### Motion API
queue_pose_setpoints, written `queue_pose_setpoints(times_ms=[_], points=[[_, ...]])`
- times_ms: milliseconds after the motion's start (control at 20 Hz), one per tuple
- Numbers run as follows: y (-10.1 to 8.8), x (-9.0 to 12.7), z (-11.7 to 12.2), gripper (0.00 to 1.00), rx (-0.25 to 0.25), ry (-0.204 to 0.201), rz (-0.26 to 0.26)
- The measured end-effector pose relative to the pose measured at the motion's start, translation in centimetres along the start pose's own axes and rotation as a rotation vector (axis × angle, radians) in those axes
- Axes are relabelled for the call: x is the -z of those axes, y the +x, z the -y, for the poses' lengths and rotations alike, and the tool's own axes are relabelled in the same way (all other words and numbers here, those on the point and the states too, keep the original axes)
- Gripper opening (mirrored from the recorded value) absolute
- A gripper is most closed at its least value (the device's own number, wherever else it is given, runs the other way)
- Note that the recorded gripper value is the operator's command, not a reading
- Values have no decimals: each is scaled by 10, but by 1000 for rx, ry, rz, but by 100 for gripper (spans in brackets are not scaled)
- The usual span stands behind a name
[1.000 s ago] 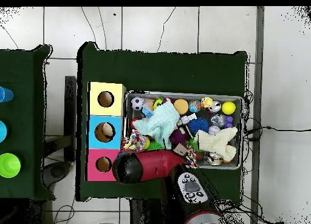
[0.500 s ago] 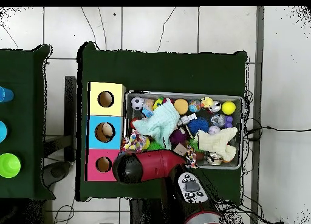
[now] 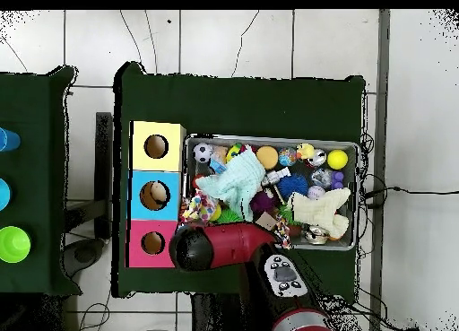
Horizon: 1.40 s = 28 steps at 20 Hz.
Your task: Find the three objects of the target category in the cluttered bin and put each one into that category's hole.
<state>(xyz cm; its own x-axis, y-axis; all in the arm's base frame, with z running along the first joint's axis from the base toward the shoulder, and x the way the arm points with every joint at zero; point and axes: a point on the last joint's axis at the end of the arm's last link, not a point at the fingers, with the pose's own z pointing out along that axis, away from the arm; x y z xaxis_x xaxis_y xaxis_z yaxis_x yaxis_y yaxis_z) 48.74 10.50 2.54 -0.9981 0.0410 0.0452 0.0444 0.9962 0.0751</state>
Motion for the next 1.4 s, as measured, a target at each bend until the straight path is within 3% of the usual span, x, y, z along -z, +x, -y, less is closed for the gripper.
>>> queue_pose_setpoints(times_ms=[1100, 1400], points=[[-6, 2, 1, 0, -3, 3, 10], [-8, 8, -3, 0, -13, 9, -29]])
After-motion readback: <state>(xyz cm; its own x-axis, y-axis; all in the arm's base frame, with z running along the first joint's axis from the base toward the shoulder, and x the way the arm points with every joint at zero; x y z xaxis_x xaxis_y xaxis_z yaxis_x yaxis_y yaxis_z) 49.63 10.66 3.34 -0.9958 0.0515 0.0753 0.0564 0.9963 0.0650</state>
